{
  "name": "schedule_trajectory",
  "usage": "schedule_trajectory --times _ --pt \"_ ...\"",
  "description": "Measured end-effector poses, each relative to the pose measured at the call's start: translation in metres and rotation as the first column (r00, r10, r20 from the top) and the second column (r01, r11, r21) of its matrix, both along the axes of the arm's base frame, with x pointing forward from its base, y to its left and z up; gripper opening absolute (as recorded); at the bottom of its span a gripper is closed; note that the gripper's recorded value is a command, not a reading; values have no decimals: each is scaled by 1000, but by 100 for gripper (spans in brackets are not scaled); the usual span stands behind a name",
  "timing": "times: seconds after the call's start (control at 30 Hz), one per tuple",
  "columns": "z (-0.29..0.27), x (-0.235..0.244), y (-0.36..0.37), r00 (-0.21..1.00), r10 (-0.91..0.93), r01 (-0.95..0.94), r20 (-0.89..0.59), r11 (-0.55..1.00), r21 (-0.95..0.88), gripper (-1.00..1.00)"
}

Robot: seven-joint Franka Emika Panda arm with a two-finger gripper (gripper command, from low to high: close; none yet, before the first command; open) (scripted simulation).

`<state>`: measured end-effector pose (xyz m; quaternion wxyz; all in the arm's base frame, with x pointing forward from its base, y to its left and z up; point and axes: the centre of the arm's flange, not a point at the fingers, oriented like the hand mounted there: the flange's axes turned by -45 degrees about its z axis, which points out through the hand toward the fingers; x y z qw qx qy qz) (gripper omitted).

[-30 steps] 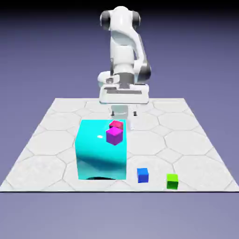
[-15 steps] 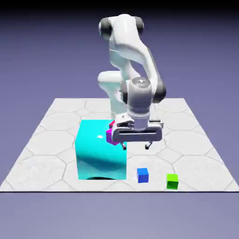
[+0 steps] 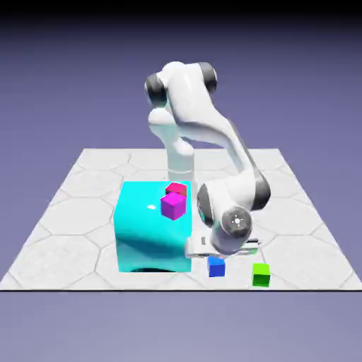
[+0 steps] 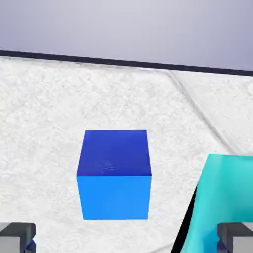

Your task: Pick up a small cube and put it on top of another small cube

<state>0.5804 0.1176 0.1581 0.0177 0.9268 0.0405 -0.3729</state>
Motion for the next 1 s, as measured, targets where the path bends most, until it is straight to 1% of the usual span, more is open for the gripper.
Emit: schedule_trajectory --times 0.03,0.1,0.2,0.23,0.3,0.43,0.47,0.6,0.77,0.83,1.0 --pt "-9 0 1 999 -1 1 -40 1000 -1 0" --pt "-11 0 2 999 -2 1 -51 1000 -2 0" --pt "-53 -27 -1 999 -2 2 -51 1000 -2 0" --pt "-66 -37 -2 999 -2 1 -51 1000 -2 -100" --pt "-66 -37 -2 999 -2 2 -51 1000 -1 -100" --pt "-11 0 2 999 -3 3 -51 1000 0 -100" --pt "3 0 -8 999 -9 8 -51 1000 -7 -100" --pt "67 12 -18 998 51 -47 43 994 -94 -100" --pt "163 14 -31 983 103 -77 154 983 -165 -100" --pt "199 8 -43 979 101 -70 178 983 -168 -100" --pt "246 -55 -116 997 -76 76 15 997 -20 -100"
